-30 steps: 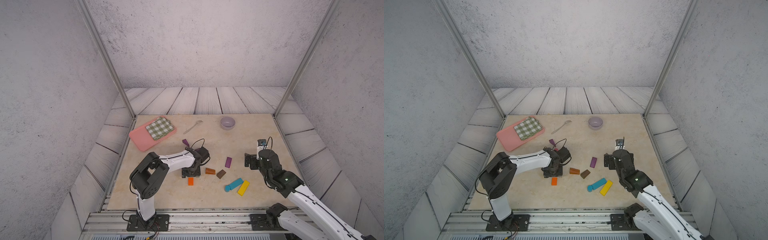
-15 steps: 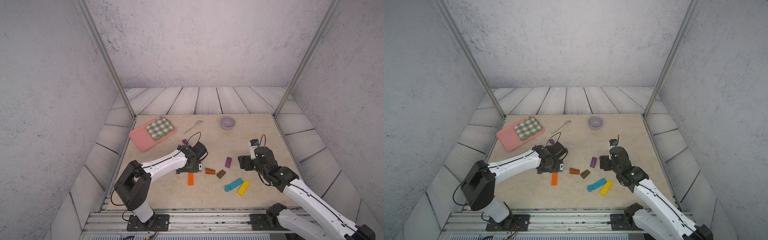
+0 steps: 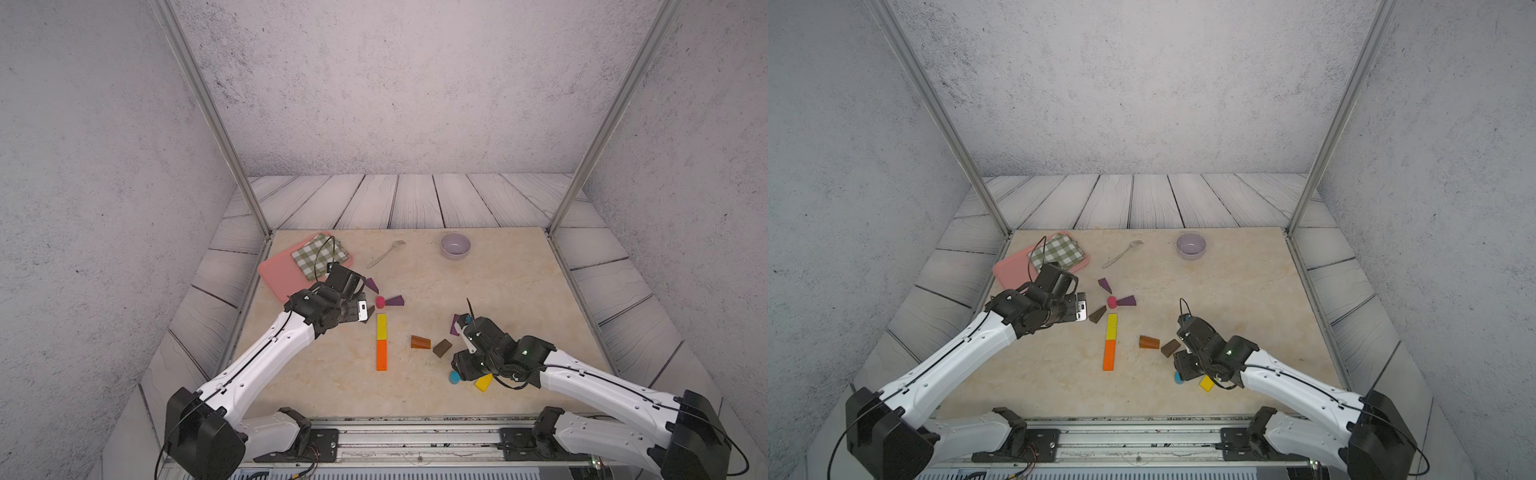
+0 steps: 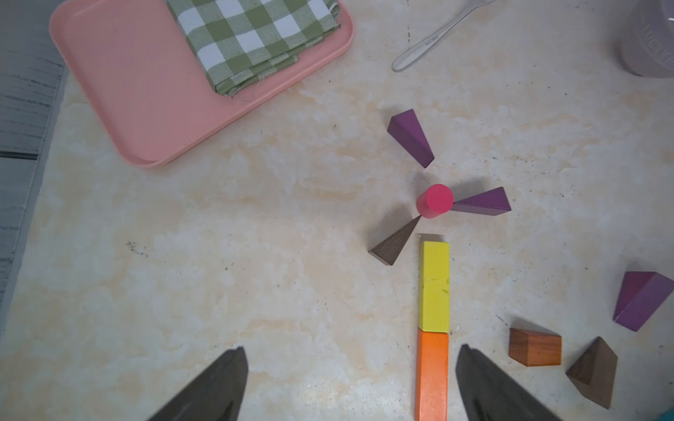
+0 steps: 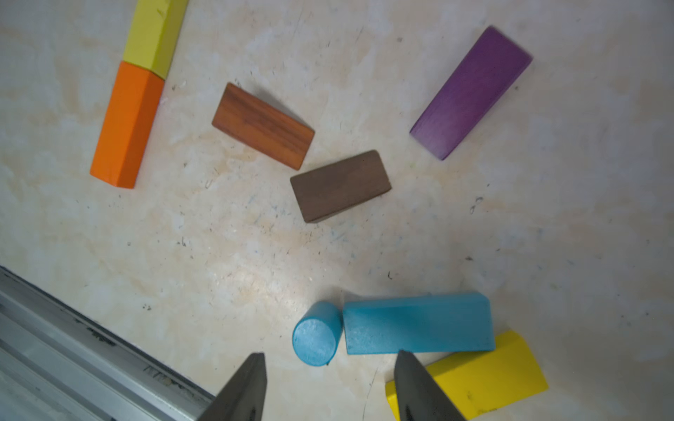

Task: Assemble a small pinwheel with building blocks
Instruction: Pick up the building block from the center of the board.

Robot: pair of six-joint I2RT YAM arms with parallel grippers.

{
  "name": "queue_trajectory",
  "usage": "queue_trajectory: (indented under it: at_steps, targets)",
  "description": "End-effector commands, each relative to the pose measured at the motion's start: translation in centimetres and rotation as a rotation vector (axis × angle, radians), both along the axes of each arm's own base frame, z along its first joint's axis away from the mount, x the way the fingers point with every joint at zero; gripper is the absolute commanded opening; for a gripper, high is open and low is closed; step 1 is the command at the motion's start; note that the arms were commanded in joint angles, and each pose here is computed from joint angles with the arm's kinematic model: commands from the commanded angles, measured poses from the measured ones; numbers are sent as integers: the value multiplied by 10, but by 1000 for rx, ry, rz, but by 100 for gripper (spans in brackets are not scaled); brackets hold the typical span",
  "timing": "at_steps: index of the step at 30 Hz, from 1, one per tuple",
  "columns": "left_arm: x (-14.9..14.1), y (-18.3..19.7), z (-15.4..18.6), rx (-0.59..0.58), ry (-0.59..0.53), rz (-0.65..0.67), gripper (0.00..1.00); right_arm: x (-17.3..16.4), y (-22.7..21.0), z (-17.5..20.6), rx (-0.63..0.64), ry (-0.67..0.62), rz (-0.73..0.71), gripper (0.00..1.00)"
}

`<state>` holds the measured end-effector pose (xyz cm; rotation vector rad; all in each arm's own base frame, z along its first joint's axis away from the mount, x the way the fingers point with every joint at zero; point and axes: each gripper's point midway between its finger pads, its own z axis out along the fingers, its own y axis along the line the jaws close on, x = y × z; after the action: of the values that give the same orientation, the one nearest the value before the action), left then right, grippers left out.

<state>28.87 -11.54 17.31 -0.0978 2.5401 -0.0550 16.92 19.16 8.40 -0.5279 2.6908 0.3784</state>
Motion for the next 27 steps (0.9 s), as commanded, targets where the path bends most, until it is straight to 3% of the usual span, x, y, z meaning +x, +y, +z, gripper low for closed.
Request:
queue_trajectory:
  at_steps: [1, 27]
  targets:
    - [-1, 1, -11, 11, 25, -47, 96, -12, -1, -15, -54, 76, 17, 61]
    - [-2, 2, -31, 25, 65, -67, 96, -13, 16, -53, -205, 146, 110, 50]
